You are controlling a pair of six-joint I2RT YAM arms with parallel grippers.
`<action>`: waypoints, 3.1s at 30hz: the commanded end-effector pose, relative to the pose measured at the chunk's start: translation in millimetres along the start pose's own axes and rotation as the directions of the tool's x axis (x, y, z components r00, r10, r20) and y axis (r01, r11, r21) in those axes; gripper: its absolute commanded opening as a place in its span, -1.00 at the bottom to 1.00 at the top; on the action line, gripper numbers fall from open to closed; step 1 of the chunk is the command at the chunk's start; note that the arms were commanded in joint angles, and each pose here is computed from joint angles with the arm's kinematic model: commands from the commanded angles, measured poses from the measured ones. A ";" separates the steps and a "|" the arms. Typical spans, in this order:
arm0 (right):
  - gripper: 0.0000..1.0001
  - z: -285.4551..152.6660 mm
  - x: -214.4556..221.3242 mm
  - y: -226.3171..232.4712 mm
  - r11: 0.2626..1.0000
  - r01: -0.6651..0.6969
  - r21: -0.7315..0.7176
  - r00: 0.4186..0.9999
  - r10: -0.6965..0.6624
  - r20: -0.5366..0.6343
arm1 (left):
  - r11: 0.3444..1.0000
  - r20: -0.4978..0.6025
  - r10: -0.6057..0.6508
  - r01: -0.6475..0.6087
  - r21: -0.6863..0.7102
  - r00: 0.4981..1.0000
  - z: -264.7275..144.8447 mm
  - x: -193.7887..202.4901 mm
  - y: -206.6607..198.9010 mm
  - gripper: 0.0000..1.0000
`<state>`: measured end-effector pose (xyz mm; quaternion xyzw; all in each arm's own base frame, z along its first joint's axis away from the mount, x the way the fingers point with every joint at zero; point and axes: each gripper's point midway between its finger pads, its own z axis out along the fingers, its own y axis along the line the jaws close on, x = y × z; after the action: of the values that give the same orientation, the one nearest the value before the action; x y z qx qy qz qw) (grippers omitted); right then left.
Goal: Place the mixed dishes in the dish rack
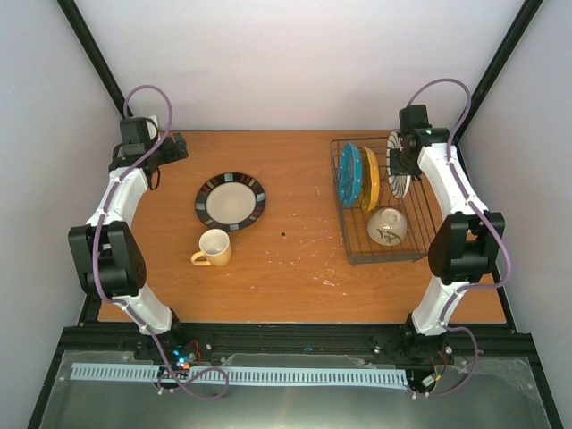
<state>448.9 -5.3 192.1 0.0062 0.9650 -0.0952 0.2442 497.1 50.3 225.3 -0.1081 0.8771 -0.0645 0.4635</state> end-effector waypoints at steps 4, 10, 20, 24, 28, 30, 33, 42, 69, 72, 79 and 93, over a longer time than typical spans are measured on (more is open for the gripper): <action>-0.94 -58.0 -63.2 -17.6 0.998 -0.055 0.034 0.970 0.045 0.241 | 1.000 0.042 -0.002 0.001 0.017 0.999 0.7 -20.4 -2.7 0.99; -0.94 -67.8 -66.2 -20.2 0.998 -0.054 0.036 0.965 0.043 0.258 | 1.000 0.048 0.002 -0.003 0.019 0.999 0.8 -22.2 -3.3 0.99; -0.94 -61.6 -54.5 -11.8 0.999 -0.042 -0.003 0.973 0.042 0.227 | 1.000 0.038 0.004 -0.005 0.027 0.999 -0.8 -16.6 -4.2 1.00; -0.94 -67.8 -60.0 -13.3 0.999 -0.048 -0.005 0.968 0.048 0.246 | 1.000 0.039 0.003 -0.004 0.027 0.999 -1.1 -16.2 -4.0 1.00; -0.94 -74.3 -64.9 -12.2 0.999 -0.052 -0.018 0.964 0.054 0.260 | 1.000 0.044 0.002 -0.003 0.031 0.999 -1.3 -17.8 -4.9 1.00; -0.94 -76.1 -65.4 -10.6 0.998 -0.052 -0.028 0.963 0.057 0.263 | 1.000 0.047 0.002 -0.003 0.030 0.999 -1.5 -18.6 -4.7 0.99; -0.95 -78.3 -65.1 -9.4 0.998 -0.054 -0.038 0.962 0.062 0.265 | 0.999 0.045 0.003 -0.005 0.031 0.999 -1.3 -17.8 -5.2 1.00; -0.94 -67.1 -48.8 4.5 0.997 -0.028 -0.068 0.977 0.041 0.208 | 0.999 0.037 0.006 -0.008 0.036 0.999 -0.7 -13.1 -5.2 1.00; -0.49 18.0 14.2 48.1 0.994 0.045 -0.099 0.999 -0.047 -0.020 | 1.000 -0.002 0.016 -0.015 0.026 1.000 7.1 -3.5 -2.2 0.99; -0.10 18.7 7.5 49.6 0.995 0.048 -0.093 0.999 -0.049 -0.014 | 1.000 0.005 0.016 -0.016 0.024 1.000 5.9 -6.4 -1.9 0.99; 0.06 0.3 -21.9 32.3 1.000 0.023 -0.006 0.998 -0.023 0.066 | 1.000 0.007 0.018 -0.018 0.023 1.000 8.4 -9.2 -1.9 1.00; 0.16 -97.5 -89.7 -12.1 0.990 -0.094 0.104 0.937 0.052 0.346 | 0.988 -0.221 -0.044 0.076 0.135 0.974 39.9 63.6 -1.1 0.99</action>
<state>487.6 14.6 267.6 0.0134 0.9273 -0.1222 0.3536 503.3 45.0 182.1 -0.0986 0.8969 -0.1082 0.4172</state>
